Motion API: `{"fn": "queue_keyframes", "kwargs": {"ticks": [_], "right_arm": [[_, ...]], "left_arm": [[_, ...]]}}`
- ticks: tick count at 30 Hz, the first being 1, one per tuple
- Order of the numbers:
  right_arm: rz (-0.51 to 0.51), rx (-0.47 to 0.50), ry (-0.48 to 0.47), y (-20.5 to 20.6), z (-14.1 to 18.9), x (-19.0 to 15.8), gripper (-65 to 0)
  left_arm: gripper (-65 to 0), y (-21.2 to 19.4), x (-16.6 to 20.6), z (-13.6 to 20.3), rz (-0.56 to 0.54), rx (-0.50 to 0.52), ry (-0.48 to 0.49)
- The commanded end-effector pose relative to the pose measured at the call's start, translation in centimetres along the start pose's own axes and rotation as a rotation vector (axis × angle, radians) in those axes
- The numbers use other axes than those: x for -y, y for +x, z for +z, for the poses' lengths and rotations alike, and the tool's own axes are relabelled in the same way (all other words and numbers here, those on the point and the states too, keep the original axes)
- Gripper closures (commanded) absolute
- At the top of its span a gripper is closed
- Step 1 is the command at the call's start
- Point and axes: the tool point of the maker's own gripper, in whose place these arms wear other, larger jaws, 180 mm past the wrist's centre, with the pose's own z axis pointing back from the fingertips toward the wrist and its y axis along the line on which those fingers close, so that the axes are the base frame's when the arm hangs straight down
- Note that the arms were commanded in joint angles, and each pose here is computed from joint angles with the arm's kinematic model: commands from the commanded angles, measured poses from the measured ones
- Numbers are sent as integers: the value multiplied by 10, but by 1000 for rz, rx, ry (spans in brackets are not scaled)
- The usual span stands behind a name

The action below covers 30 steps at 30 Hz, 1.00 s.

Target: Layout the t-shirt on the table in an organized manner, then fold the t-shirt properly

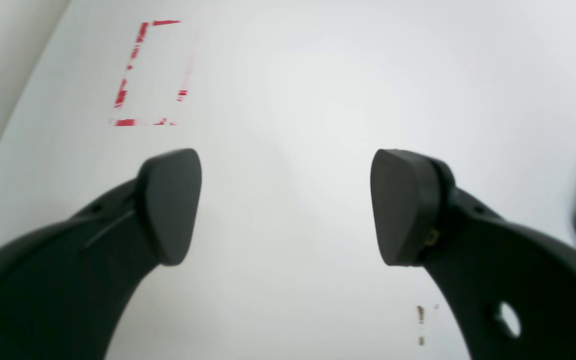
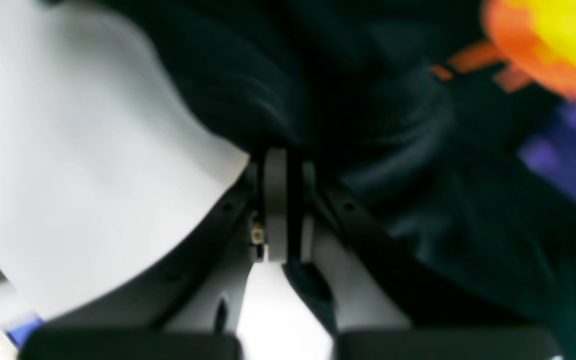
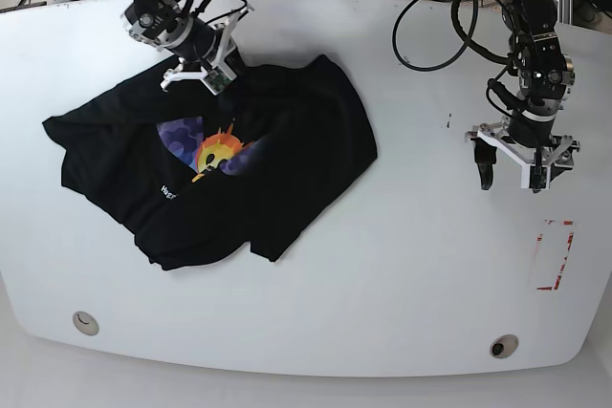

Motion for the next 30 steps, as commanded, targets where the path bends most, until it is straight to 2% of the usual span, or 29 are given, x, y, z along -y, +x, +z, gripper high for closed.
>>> {"fn": "queue_keyframes", "kwargs": {"ticks": [1, 6, 13, 17, 23, 26, 30], "right_arm": [[-4, -20, -51, -9, 14, 13, -3], [-47, -58, -148, -30, 36, 41, -3], [-91, -78, -255, -44, 58, 73, -3], [-101, -79, -277, -46, 62, 80, -3], [-102, -77, -281, -46, 63, 81, -8], [-102, -73, -280, -44, 62, 81, -48], [-122, -63, -276, -43, 59, 77, -155]], "left_arm": [[-499, 18, 3, 0, -13, 59, -12], [-499, 14, 24, -1, -28, 46, -66], [-500, 14, 72, -4, -59, 45, -189], [-500, 15, 110, -4, -66, 48, -279], [-501, 25, 169, -19, 6, 52, -386], [-501, 29, 196, -31, 40, 41, -430], [-501, 34, 220, -45, 67, 23, -473]]}}
